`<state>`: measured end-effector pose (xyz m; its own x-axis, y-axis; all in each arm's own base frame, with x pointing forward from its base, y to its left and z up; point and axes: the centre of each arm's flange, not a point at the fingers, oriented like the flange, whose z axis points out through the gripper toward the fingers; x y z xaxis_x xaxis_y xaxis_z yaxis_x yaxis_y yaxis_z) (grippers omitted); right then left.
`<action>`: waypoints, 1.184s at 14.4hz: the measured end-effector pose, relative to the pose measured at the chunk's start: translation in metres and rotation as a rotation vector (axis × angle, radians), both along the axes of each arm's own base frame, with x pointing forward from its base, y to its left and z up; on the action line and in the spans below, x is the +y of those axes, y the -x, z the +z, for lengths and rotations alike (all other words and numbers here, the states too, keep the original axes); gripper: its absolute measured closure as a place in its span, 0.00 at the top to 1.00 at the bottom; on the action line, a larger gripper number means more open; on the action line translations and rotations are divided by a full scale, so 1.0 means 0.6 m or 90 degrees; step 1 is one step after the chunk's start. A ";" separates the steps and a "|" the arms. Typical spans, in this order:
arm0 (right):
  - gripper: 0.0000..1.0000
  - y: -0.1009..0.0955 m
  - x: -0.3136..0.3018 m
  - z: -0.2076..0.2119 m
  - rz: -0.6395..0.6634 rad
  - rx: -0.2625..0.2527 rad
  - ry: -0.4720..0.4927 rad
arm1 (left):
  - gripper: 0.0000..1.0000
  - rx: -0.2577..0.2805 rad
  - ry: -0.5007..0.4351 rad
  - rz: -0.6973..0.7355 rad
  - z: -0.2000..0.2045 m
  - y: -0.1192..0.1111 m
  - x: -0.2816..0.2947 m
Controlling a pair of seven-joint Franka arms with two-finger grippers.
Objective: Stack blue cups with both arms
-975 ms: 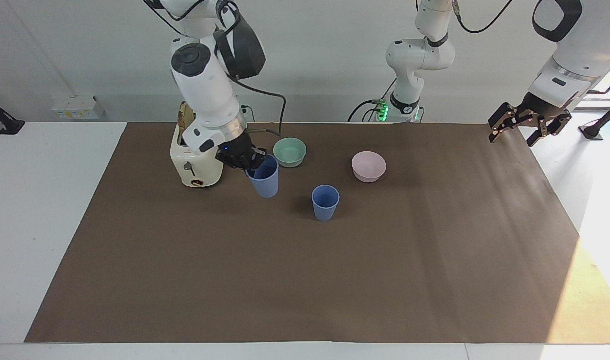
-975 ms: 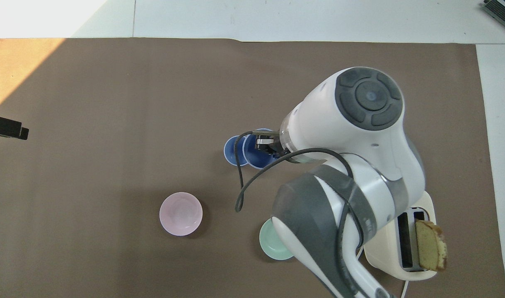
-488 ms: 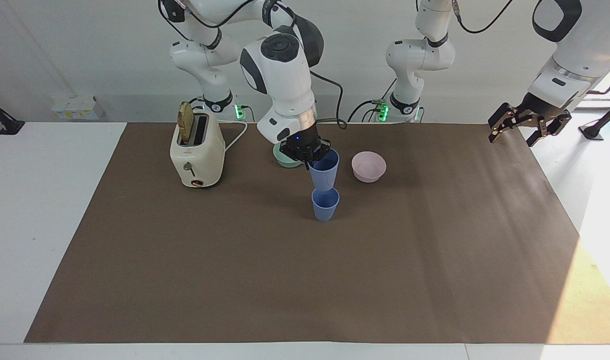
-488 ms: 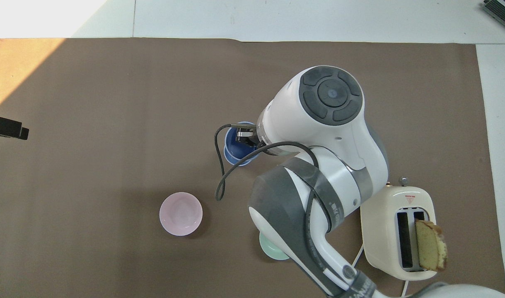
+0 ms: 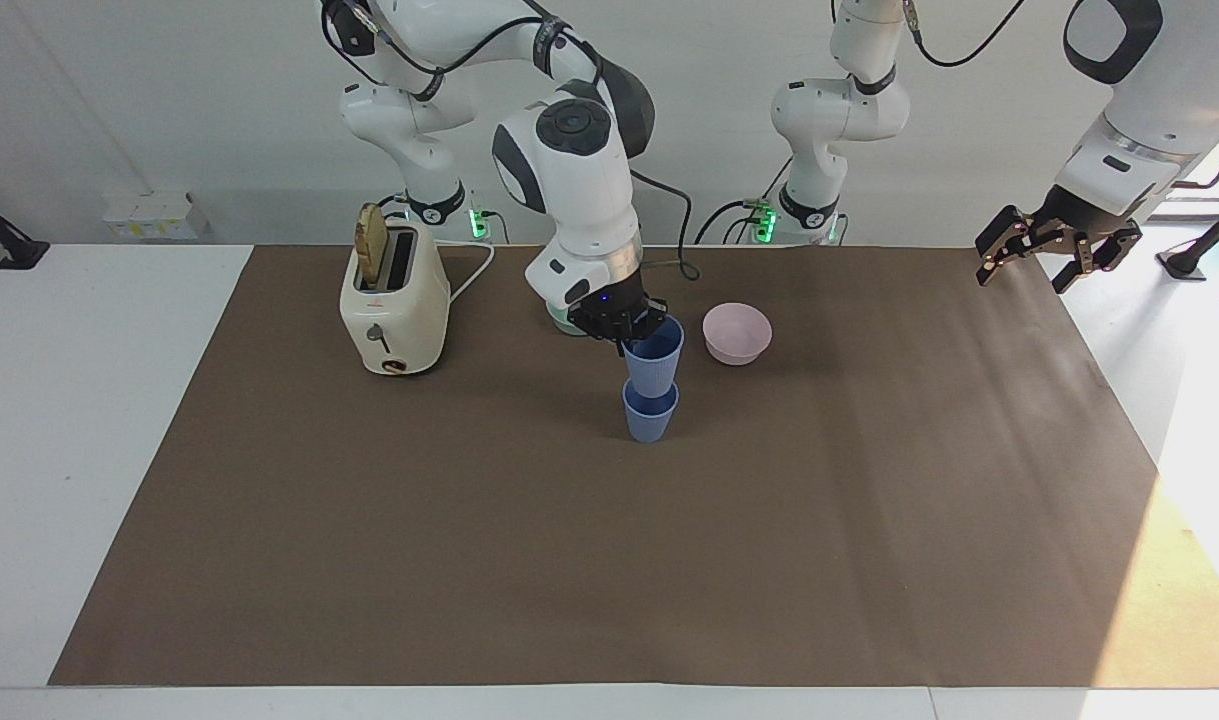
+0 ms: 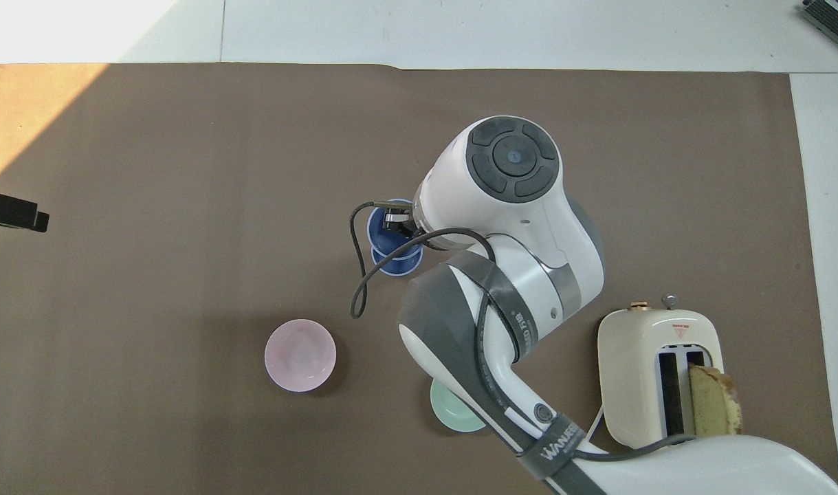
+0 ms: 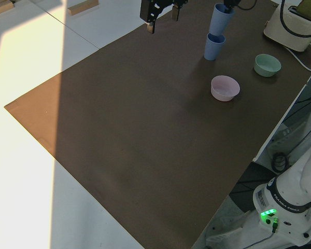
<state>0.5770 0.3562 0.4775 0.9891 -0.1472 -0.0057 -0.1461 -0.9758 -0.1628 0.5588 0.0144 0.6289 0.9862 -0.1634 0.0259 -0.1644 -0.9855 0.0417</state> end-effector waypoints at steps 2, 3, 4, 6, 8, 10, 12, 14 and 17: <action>0.04 0.002 0.002 -0.011 0.002 0.007 0.003 | 1.00 0.000 0.000 0.000 0.000 0.000 0.000; 0.04 0.003 0.004 -0.020 0.003 0.012 0.006 | 1.00 0.000 0.000 0.000 0.000 0.000 0.000; 0.04 0.003 0.004 -0.027 0.004 0.017 0.008 | 1.00 0.000 0.000 0.000 0.000 0.000 0.000; 0.04 0.005 0.003 -0.040 0.004 0.025 0.012 | 1.00 0.000 0.000 0.000 0.000 0.000 -0.001; 0.04 0.007 0.003 -0.047 0.005 0.029 0.015 | 1.00 0.000 0.000 -0.001 0.000 0.000 -0.001; 0.04 0.008 0.003 -0.050 0.005 0.031 0.017 | 1.00 0.000 0.000 -0.001 0.000 0.000 -0.002; 0.11 0.008 0.004 -0.057 0.005 0.029 0.015 | 1.00 0.000 0.000 -0.002 0.000 0.000 -0.002; 0.31 0.006 0.004 -0.064 0.003 0.025 0.012 | 1.00 0.000 0.000 -0.002 0.000 0.000 -0.003; 0.63 0.005 0.005 -0.063 0.003 0.022 0.010 | 1.00 0.000 0.000 -0.002 0.000 0.000 -0.003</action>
<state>0.5742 0.3590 0.4397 0.9890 -0.1431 -0.0373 -0.1470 -0.9789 -0.1422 0.5589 0.0128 0.6289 0.9857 -0.1664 0.0259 -0.1673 -0.9850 0.0418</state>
